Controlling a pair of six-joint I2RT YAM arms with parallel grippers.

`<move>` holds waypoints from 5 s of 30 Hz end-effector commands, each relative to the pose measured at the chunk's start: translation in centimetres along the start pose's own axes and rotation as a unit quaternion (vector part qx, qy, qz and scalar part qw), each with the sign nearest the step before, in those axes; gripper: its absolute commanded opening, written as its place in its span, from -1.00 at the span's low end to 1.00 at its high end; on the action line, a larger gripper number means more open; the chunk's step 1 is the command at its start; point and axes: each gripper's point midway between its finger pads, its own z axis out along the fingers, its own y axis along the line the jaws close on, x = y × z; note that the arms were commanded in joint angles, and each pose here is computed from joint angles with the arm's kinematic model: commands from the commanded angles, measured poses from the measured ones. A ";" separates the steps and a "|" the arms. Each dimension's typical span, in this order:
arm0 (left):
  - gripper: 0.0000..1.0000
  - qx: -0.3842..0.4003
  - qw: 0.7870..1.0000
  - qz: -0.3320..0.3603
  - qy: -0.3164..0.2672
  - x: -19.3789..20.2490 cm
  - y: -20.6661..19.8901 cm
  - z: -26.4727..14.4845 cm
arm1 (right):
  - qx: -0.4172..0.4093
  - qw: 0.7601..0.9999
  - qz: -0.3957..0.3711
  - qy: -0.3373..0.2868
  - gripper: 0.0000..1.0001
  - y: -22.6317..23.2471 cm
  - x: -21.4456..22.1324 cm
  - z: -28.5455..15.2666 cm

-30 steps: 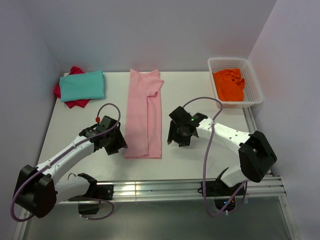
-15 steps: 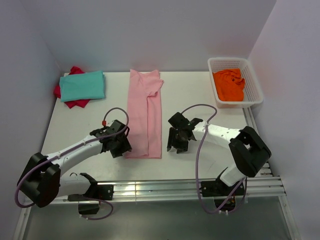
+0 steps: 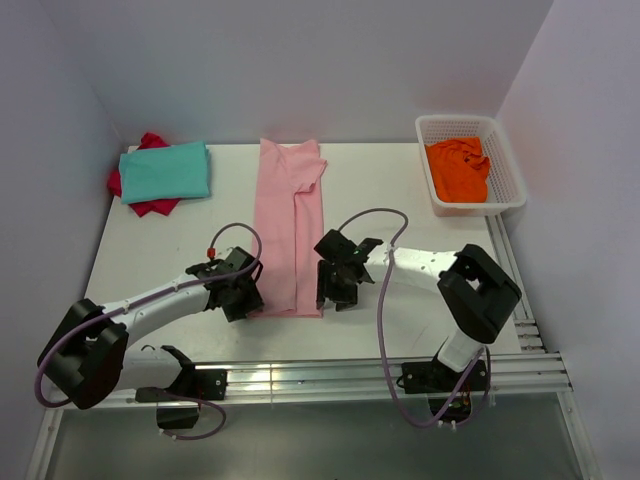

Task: Fold and stack the t-shirts
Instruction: Fold the tshirt

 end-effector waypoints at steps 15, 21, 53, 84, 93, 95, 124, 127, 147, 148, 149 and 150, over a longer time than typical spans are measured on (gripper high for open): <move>-0.11 0.013 1.000 -0.001 -0.009 -0.2 -0.6 0.4 | 0.017 0.999 -0.023 0.023 -0.21 1.2 0.9 3.1; -0.94 0.007 1.000 -0.001 -0.009 -0.2 -0.4 0.4 | 0.020 0.999 -0.032 0.023 -0.60 1.1 0.9 2.8; -0.99 0.068 0.996 0.015 -0.057 -9.4 -10.7 -10.1 | 0.062 0.993 -0.068 -0.069 -1.00 1.9 -10.4 -10.2; 0.99 0.066 0.996 -0.017 -0.065 -29.9 -14.7 5.3 | 0.030 0.997 0.017 -0.076 1.00 0.3 -29.5 -1.7; 0.99 0.067 0.989 -0.043 -0.127 -32.0 -13.6 0.5 | 0.025 0.991 0.043 -0.124 1.00 -3.5 -30.1 -5.8; 0.99 0.058 0.990 -0.044 -0.122 -30.6 -12.4 -0.4 | 0.009 0.991 0.045 -0.127 1.00 -3.4 -28.4 -6.7; 0.77 0.032 0.995 -0.086 -0.036 -15.3 -8.8 3.8 | -0.051 0.997 0.035 -0.038 0.68 1.3 -16.0 2.0; 0.75 0.027 0.995 -0.088 -0.036 -15.2 -8.5 4.1 | -0.047 0.998 0.036 -0.032 0.58 0.9 -15.5 2.6; 0.27 -0.012 0.995 -0.089 -0.037 -14.8 -7.0 6.1 | -0.032 0.999 0.030 -0.018 -0.10 0.2 -14.6 4.6; 0.26 -0.012 0.995 -0.089 -0.038 -14.9 -7.1 6.2 | -0.031 0.999 0.029 -0.017 -0.24 0.1 -14.6 4.7; 0.23 -0.014 0.995 -0.088 -0.037 -14.9 -7.0 6.3 | -0.030 0.999 0.029 -0.017 -0.31 0.1 -14.6 4.7; 0.21 -0.013 0.995 -0.089 -0.038 -14.9 -7.1 6.3 | -0.029 0.999 0.027 -0.016 -0.33 0.1 -14.5 4.7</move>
